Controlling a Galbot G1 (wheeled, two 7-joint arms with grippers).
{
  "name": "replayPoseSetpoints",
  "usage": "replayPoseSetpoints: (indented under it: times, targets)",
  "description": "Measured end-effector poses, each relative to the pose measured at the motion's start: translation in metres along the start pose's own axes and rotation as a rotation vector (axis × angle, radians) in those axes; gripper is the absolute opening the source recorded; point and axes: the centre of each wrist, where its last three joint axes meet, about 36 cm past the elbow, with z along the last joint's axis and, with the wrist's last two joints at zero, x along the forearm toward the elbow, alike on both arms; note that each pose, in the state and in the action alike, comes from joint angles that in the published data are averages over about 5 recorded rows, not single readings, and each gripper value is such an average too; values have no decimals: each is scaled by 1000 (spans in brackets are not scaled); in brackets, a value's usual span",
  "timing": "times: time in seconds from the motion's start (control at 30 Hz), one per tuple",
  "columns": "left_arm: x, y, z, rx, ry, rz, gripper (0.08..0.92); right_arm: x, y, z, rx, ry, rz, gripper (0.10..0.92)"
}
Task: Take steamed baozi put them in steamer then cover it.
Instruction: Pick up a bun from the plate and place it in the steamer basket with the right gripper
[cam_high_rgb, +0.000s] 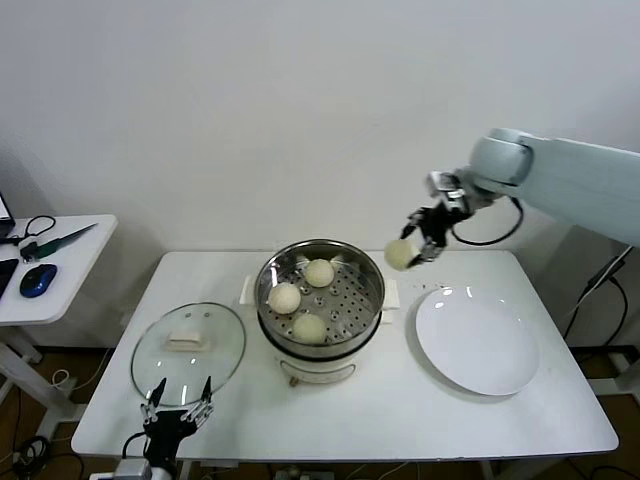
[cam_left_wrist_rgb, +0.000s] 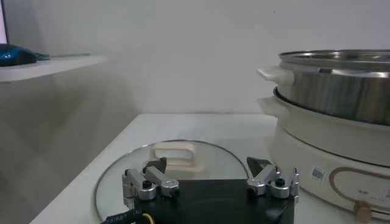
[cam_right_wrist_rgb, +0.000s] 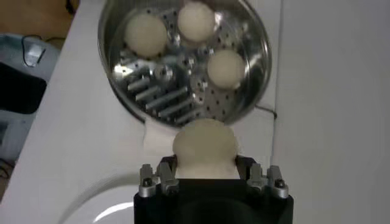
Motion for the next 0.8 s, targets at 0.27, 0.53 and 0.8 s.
replayPoseSetpoints:
  times: [0.27, 0.53, 0.8]
  targets:
    - [2, 3, -1, 4, 0, -8, 823, -50, 1, -58, 40, 18, -27, 646]
    - [2, 5, 0, 6, 3, -10, 823, -99, 7, -68, 53, 62, -48, 649]
    - [0, 3, 0, 9, 1, -4, 823, -128, 14, -70, 61, 88, -59, 653]
